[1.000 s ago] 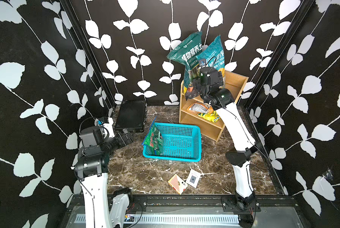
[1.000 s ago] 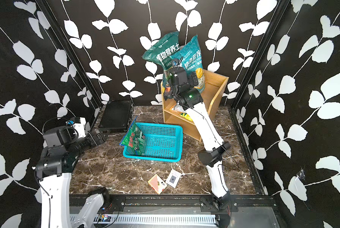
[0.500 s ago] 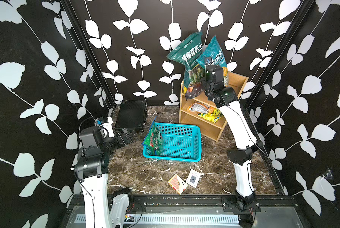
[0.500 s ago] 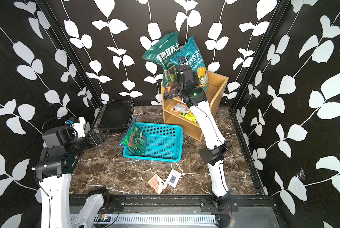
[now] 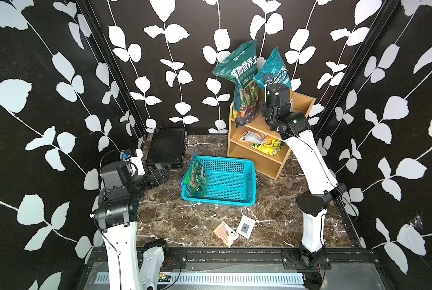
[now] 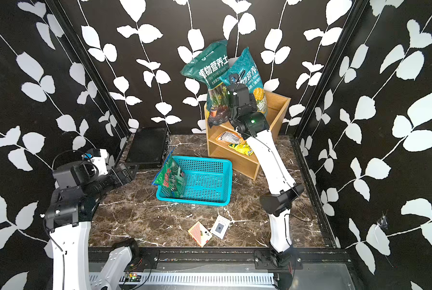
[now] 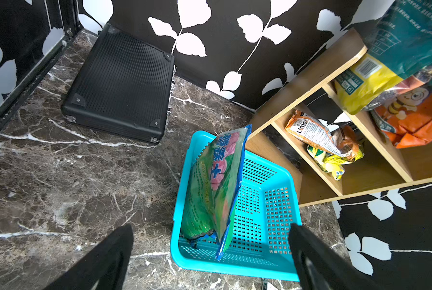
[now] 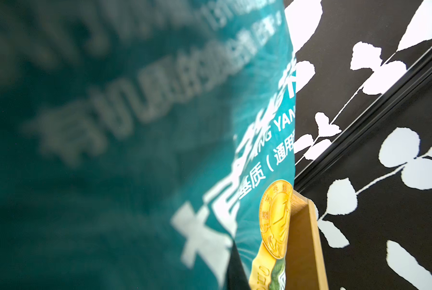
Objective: Take down the fertilizer bag from the shelf
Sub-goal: Pick up the fertilizer bag from the shelf, then place the fertilizer bag in the storage box.
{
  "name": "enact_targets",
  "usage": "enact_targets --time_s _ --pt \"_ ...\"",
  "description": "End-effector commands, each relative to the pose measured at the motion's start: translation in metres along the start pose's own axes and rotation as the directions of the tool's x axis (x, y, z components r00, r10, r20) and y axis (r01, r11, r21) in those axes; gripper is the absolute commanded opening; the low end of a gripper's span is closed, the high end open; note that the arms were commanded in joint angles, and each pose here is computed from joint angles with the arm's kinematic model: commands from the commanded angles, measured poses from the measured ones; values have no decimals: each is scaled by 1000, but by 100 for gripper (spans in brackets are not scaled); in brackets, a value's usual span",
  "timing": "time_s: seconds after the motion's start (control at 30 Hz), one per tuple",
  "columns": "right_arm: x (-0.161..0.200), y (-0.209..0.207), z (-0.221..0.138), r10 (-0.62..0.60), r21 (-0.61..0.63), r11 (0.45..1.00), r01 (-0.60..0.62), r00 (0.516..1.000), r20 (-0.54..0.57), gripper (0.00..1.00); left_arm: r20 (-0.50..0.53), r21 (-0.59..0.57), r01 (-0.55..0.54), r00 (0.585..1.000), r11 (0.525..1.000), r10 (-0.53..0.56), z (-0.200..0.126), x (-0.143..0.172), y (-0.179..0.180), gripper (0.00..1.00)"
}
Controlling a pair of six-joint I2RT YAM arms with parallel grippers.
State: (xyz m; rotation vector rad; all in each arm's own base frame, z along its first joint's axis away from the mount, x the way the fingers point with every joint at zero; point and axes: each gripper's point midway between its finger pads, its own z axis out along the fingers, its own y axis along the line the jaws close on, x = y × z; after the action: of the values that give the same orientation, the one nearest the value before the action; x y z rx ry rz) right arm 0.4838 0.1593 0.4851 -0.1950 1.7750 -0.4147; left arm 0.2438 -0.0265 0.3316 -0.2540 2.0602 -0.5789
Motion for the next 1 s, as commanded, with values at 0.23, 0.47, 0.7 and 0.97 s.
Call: enact_targets --time_s 0.23,0.47,0.7,0.97 --pt "-23 -41 -89 129 4 991 -131 981 148 0 29 51 -21 999 998 19 -3 -1 -8 99" --pt "-27 -44 -140 180 -68 983 -169 960 216 0 7 110 -3 1000 994 2 2 0 -13 99" --pt "-30 -27 -182 238 -174 965 -196 935 264 0 -25 143 8 1000 990 -5 5 4 -16 99" --pt "-39 19 -232 281 -315 932 -179 905 319 0 -78 205 26 997 978 -10 9 8 -22 98"
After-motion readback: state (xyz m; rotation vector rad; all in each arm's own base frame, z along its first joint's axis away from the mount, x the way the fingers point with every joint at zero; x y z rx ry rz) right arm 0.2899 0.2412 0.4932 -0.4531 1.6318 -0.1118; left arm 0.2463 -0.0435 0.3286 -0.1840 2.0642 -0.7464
